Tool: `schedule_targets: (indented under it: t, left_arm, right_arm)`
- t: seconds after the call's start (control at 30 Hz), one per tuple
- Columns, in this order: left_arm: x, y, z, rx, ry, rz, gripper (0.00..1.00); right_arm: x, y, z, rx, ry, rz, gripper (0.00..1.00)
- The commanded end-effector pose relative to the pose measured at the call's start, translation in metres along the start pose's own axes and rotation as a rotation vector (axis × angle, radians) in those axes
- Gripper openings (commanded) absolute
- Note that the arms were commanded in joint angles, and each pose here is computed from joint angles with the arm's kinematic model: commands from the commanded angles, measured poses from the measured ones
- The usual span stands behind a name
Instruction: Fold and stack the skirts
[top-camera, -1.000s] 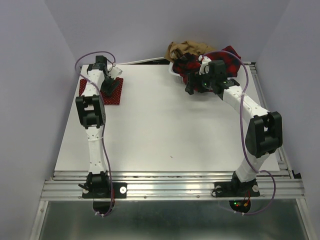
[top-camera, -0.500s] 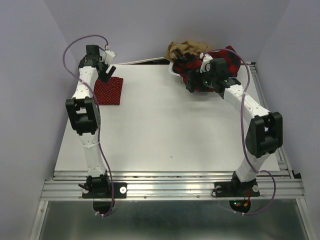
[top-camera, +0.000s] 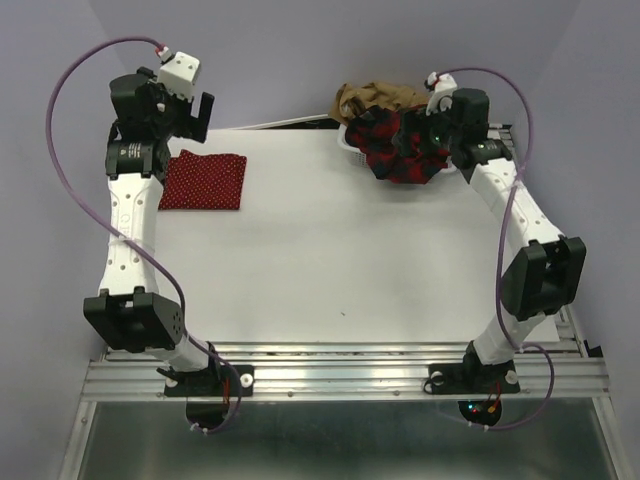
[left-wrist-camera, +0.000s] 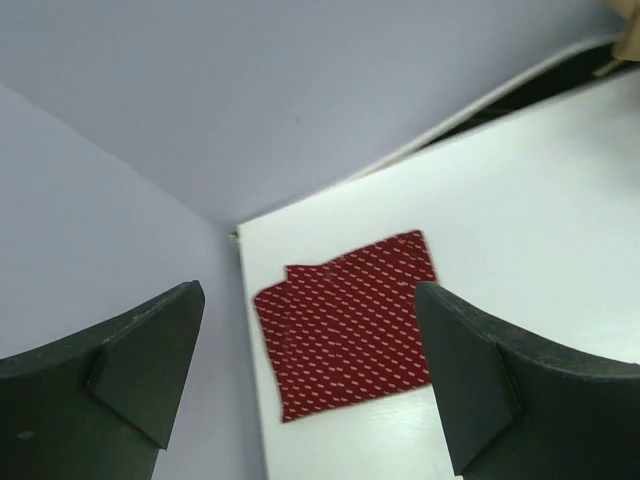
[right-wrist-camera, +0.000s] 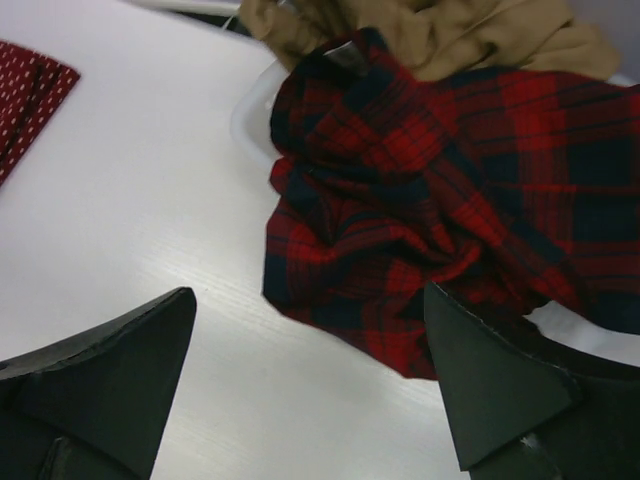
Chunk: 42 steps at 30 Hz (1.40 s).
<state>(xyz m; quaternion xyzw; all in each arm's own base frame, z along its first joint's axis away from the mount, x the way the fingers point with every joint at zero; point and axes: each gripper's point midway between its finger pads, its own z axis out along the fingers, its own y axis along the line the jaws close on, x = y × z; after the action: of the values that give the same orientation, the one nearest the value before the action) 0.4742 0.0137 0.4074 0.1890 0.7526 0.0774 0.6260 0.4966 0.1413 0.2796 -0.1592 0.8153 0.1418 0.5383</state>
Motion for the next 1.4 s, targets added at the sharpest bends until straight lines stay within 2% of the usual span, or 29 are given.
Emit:
schedule_targets:
  t: [0.0,0.13,0.23,0.47,0.8,0.83,0.87,0.9,0.93,1.0,1.03,1.07,1.1,1.17,1.27,1.37]
  left_arm:
    - [0.028,-0.056,-0.018,0.196,0.015,-0.147,0.99]
    - [0.029,-0.07,-0.041,0.199,-0.055,-0.211,0.99]
    - [0.04,-0.078,-0.056,0.194,-0.057,-0.22,0.99]
    - [0.073,-0.089,-0.066,0.188,0.032,-0.24,0.99]
    - [0.099,-0.105,-0.065,0.221,0.103,-0.32,0.99]
    - [0.101,-0.106,-0.064,0.222,0.109,-0.323,0.99]
    - [0.101,-0.107,-0.064,0.224,0.11,-0.328,0.99]
    - [0.102,-0.107,-0.063,0.223,0.114,-0.331,0.99]
    - [0.103,-0.107,-0.063,0.223,0.115,-0.334,0.99]
    - [0.103,-0.108,-0.062,0.226,0.117,-0.339,0.99]
    - [0.103,-0.108,-0.062,0.228,0.117,-0.34,0.99]
    - [0.102,-0.108,-0.061,0.229,0.116,-0.344,0.99]
    - [0.102,-0.108,-0.061,0.229,0.117,-0.346,0.99]
    - [0.101,-0.108,-0.06,0.233,0.114,-0.348,0.99]
    - [0.098,-0.108,-0.057,0.24,0.112,-0.354,0.99]
    - [0.096,-0.109,-0.054,0.247,0.108,-0.358,0.99]
  right_arm:
    - [-0.062,-0.051,-0.018,0.095,-0.142,-0.025,1.0]
    - [-0.053,-0.073,0.018,0.068,-0.119,-0.019,1.0]
    - [-0.042,-0.073,0.049,0.008,-0.106,-0.026,1.0]
    - [-0.02,-0.057,0.1,-0.186,-0.104,-0.011,1.0]
    - [-0.001,-0.069,0.15,-0.155,-0.173,-0.112,0.99]
    - [-0.001,-0.071,0.153,-0.151,-0.177,-0.114,0.96]
    - [-0.001,-0.073,0.154,-0.14,-0.177,-0.115,0.78]
    - [-0.009,-0.075,0.154,-0.127,-0.2,-0.124,0.69]
    - [-0.018,-0.078,0.154,-0.114,-0.226,-0.134,0.52]
    - [-0.029,-0.082,0.15,-0.086,-0.245,-0.139,0.29]
    - [-0.038,-0.083,0.147,-0.074,-0.263,-0.136,0.1]
    - [-0.053,-0.084,0.138,-0.052,-0.291,-0.122,0.04]
    - [-0.065,-0.084,0.131,-0.041,-0.315,-0.116,0.01]
    - [-0.089,-0.082,0.116,-0.026,-0.365,-0.099,0.01]
    - [-0.157,-0.069,0.066,-0.022,-0.511,-0.112,0.01]
    - [-0.195,-0.06,0.034,-0.026,-0.604,-0.126,0.01]
